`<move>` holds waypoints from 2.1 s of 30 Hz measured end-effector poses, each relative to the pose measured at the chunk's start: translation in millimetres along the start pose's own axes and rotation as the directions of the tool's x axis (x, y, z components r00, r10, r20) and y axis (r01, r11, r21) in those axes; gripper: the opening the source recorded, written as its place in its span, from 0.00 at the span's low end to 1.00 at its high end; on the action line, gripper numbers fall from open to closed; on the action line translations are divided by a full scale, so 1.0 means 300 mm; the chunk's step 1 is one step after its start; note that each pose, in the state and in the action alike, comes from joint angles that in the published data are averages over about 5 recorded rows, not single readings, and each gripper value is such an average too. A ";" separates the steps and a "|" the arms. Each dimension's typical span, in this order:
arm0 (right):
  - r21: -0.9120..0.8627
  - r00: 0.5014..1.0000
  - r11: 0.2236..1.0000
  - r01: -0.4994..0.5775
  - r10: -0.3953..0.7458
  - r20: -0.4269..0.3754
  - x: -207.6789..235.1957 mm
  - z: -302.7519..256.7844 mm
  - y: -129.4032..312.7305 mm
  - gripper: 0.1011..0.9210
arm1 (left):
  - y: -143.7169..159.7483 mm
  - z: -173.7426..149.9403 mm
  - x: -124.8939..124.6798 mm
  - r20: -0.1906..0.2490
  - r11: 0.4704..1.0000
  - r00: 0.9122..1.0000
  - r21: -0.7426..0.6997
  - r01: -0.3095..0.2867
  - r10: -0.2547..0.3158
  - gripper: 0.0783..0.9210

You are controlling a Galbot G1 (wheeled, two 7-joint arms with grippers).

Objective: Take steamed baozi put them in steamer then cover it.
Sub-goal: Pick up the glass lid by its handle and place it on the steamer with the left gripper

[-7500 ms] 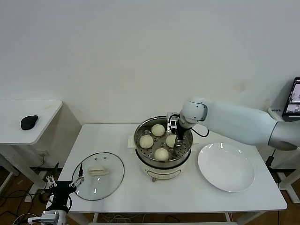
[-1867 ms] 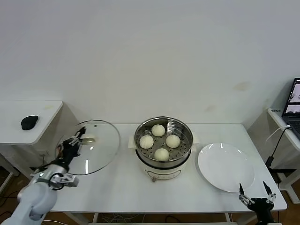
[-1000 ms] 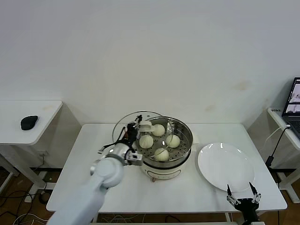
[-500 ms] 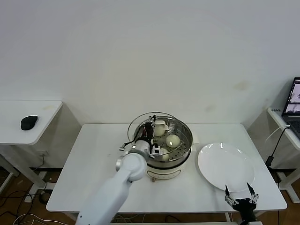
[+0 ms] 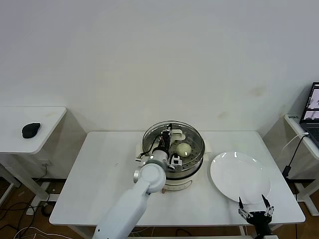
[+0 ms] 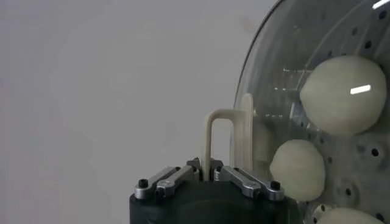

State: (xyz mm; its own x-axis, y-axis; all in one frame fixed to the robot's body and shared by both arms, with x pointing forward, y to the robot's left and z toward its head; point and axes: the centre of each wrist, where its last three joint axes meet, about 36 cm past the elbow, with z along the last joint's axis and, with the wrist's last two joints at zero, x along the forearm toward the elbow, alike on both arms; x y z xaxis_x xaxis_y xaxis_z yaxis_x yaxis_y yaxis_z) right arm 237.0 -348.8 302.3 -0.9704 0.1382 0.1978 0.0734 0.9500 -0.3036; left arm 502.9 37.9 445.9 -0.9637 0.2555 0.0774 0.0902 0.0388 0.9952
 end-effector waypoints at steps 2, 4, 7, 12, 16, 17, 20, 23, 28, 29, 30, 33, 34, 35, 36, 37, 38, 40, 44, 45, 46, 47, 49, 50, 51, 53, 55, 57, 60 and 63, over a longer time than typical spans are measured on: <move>0.000 1.000 1.000 0.001 -0.001 0.000 0.001 0.001 0.001 0.88 | -0.004 0.001 0.000 -0.002 1.000 1.000 0.000 -0.002 0.002 0.09; 0.000 1.000 1.000 0.001 -0.001 0.000 0.002 0.001 0.000 0.88 | -0.008 0.002 0.001 -0.005 1.000 1.000 0.000 -0.003 0.003 0.09; 0.001 1.000 1.000 0.001 -0.001 -0.001 0.002 0.003 -0.002 0.88 | -0.013 -0.002 0.004 -0.006 1.000 1.000 0.002 -0.005 0.005 0.09; 0.001 1.000 1.000 0.001 -0.001 -0.002 0.001 0.006 -0.002 0.88 | -0.020 -0.009 0.012 -0.003 1.000 1.000 0.007 -0.007 0.007 0.09; 0.000 1.000 1.000 0.002 -0.002 -0.003 0.001 0.007 -0.001 0.88 | -0.023 -0.018 0.020 0.000 1.000 1.000 0.014 -0.009 0.009 0.09; 0.001 1.000 1.000 0.002 -0.002 -0.003 0.001 0.007 -0.001 0.88 | -0.024 -0.020 0.022 0.001 1.000 1.000 0.016 -0.010 0.010 0.09; 0.001 1.000 1.000 0.003 -0.003 -0.003 0.001 0.008 -0.001 0.88 | -0.024 -0.025 0.026 0.002 1.000 1.000 0.020 -0.011 0.011 0.09; 0.000 1.000 1.000 0.004 -0.004 -0.003 0.000 0.008 0.001 0.88 | -0.024 -0.032 0.028 0.004 1.000 1.000 0.024 -0.011 0.011 0.09; 0.001 1.000 1.000 0.005 -0.005 -0.004 0.002 0.009 0.002 0.88 | -0.026 -0.038 0.031 0.005 1.000 1.000 0.028 -0.013 0.013 0.09; 0.001 1.000 1.000 0.005 -0.005 -0.004 0.002 0.010 0.002 0.88 | -0.027 -0.038 0.032 0.005 1.000 1.000 0.028 -0.013 0.013 0.09; 0.001 1.000 1.000 0.005 -0.005 -0.004 0.002 0.010 0.002 0.88 | -0.027 -0.038 0.033 0.005 1.000 1.000 0.029 -0.013 0.013 0.09; 0.001 1.000 1.000 0.005 -0.005 -0.004 0.002 0.010 0.002 0.88 | -0.029 -0.037 0.036 0.005 0.999 1.000 0.029 -0.014 0.014 0.09; 0.001 1.000 1.000 0.005 -0.005 -0.004 0.001 0.010 0.002 0.88 | -0.029 -0.036 0.037 0.005 0.999 1.000 0.029 -0.014 0.014 0.09; 0.001 1.000 1.000 0.006 -0.006 -0.004 0.001 0.010 0.003 0.88 | -0.030 -0.036 0.037 0.004 1.000 1.000 0.029 -0.013 0.013 0.09; 0.001 1.000 1.000 0.006 -0.006 -0.004 0.000 0.010 0.004 0.88 | -0.031 -0.035 0.038 0.004 1.000 1.000 0.028 -0.013 0.013 0.09; 0.000 1.000 1.000 0.007 -0.007 -0.004 0.000 0.011 0.005 0.88 | -0.032 -0.035 0.038 0.003 1.000 1.000 0.028 -0.012 0.012 0.09; 0.000 1.000 1.000 0.007 -0.007 -0.004 0.000 0.011 0.006 0.88 | -0.033 -0.035 0.038 0.003 1.000 1.000 0.027 -0.011 0.011 0.09; 0.000 1.000 1.000 0.008 -0.008 -0.004 -0.001 0.011 0.007 0.88 | -0.036 -0.033 0.037 0.003 1.000 1.000 0.026 -0.009 0.009 0.09; 0.001 1.000 1.000 0.009 -0.009 -0.003 -0.001 0.011 0.007 0.88 | -0.040 -0.032 0.036 0.003 1.000 1.000 0.024 -0.004 0.004 0.09; 0.001 1.000 1.000 0.010 -0.010 -0.003 -0.001 0.011 0.007 0.88 | -0.040 -0.031 0.036 0.003 1.000 1.000 0.023 -0.002 0.002 0.09; 0.001 1.000 1.000 0.010 -0.010 -0.003 -0.001 0.011 0.008 0.88 | -0.041 -0.031 0.036 0.004 1.000 1.000 0.023 -0.001 0.001 0.10; 0.001 1.000 1.000 0.010 -0.010 -0.003 -0.001 0.011 0.008 0.88 | -0.041 -0.031 0.037 0.004 1.000 1.000 0.022 0.001 -0.001 0.11; 0.001 1.000 1.000 0.012 -0.012 -0.002 -0.002 0.010 0.010 0.88 | -0.039 -0.030 0.039 0.005 1.000 1.000 0.021 0.005 -0.005 0.15; 0.001 1.000 1.000 0.012 -0.012 -0.002 -0.002 0.010 0.011 0.88 | -0.038 -0.029 0.041 0.005 1.000 1.000 0.021 0.008 -0.008 0.18; 0.001 1.000 1.000 0.013 -0.013 -0.002 -0.002 0.010 0.011 0.88 | -0.037 -0.028 0.043 0.006 1.000 1.000 0.021 0.011 -0.011 0.21; 0.001 1.000 1.000 0.014 -0.014 -0.002 -0.001 0.010 0.012 0.88 | -0.036 -0.027 0.049 0.007 1.000 1.000 0.020 0.015 -0.016 0.28; 0.002 1.000 1.000 0.014 -0.014 -0.002 -0.001 0.009 0.012 0.88 | -0.036 -0.027 0.057 0.011 1.000 1.000 0.020 0.018 -0.018 0.35; 0.004 1.000 1.000 0.015 -0.015 -0.002 0.000 0.008 0.012 0.88 | -0.035 -0.028 0.068 0.016 1.000 1.000 0.021 0.021 -0.022 0.41; 0.006 1.000 1.000 0.016 -0.016 -0.002 0.003 0.007 0.012 0.88 | -0.029 -0.029 0.091 0.026 0.999 0.999 0.028 0.029 -0.030 0.52; 0.007 1.000 1.000 0.016 -0.016 -0.002 0.004 0.007 0.013 0.88 | -0.019 -0.027 0.123 0.037 0.998 0.998 0.040 0.043 -0.044 0.62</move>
State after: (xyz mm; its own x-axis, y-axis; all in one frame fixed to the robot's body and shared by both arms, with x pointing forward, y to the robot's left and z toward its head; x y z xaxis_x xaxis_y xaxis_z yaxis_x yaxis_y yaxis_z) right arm 235.6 -345.3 299.5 -0.9710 0.1235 0.2047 0.0561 0.9500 -0.3071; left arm 464.7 39.3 443.6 -0.9569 0.2888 0.0313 0.0590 0.0878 0.9944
